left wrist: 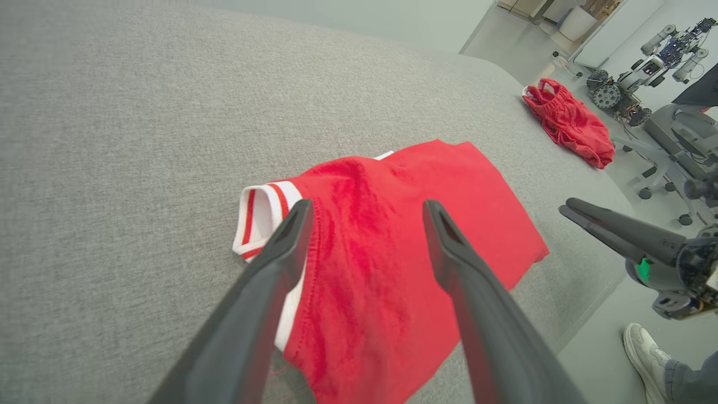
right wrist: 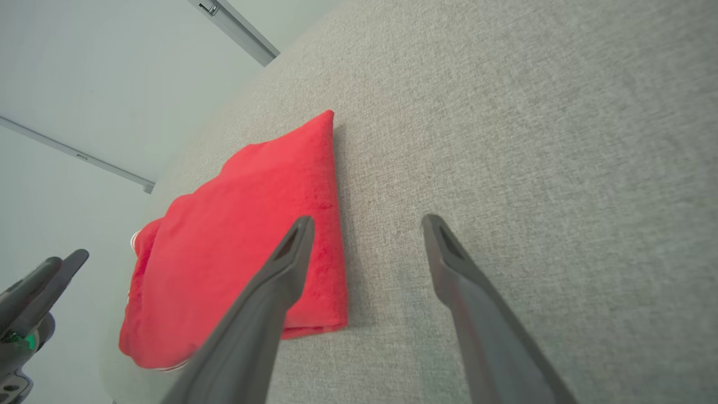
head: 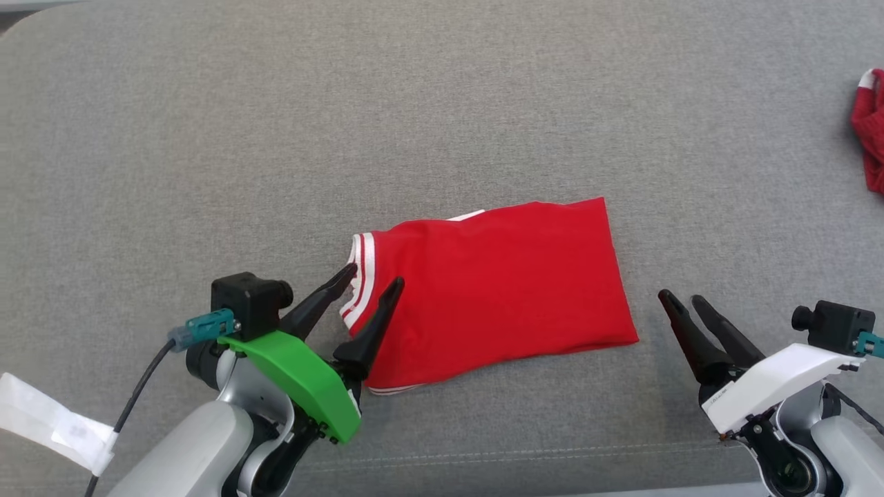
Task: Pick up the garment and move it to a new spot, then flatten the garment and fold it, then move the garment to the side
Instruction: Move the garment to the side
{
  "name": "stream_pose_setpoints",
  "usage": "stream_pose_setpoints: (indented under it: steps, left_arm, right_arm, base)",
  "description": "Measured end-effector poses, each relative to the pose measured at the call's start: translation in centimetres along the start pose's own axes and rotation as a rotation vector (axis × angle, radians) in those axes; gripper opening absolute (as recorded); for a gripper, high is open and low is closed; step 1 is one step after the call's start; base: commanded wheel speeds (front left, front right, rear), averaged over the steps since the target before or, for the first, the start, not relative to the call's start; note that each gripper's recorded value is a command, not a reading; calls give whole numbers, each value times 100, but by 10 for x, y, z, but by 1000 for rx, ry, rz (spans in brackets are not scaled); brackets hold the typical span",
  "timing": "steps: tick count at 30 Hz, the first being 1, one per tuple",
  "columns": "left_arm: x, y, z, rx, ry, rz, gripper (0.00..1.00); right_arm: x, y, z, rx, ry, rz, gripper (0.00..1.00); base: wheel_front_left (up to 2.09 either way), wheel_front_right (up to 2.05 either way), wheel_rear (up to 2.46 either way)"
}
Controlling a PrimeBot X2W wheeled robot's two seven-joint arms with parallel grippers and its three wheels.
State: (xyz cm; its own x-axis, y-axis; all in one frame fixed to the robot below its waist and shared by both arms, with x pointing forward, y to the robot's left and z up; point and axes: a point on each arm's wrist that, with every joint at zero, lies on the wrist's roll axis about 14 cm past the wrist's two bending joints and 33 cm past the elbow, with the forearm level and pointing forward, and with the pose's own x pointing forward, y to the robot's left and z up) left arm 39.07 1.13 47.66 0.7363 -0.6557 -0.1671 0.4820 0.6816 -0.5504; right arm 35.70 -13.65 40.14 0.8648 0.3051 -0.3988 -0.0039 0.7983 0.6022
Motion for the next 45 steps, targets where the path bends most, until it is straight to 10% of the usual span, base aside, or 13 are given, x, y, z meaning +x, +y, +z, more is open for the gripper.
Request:
stream_pose_setpoints:
  steps: [16, 36, 37, 38, 45]
  left_arm:
    - [-73, 70, 14, 100, -141, 325, 100]
    - [-100, 71, 19, 49, -230, 398, 100]
    - [-101, 72, 19, 48, -232, 403, 100]
    - [-104, 74, 17, 42, -234, 415, 100]
    - [-107, 76, 15, 29, -236, 428, 100]
  right_arm:
    - [42, 30, -30, -26, 165, 150, 100]
    - [60, 56, -45, 57, 272, 224, 100]
    - [62, 58, -45, 54, 275, 231, 74]
    - [65, 60, -43, 51, 276, 238, 9]
    - [74, 53, -29, 38, 267, 234, 0]
  base:
    - [0, 0, 0]
    - [0, 0, 0]
    - [0, 0, 0]
    - [0, 0, 0]
    - [0, 0, 0]
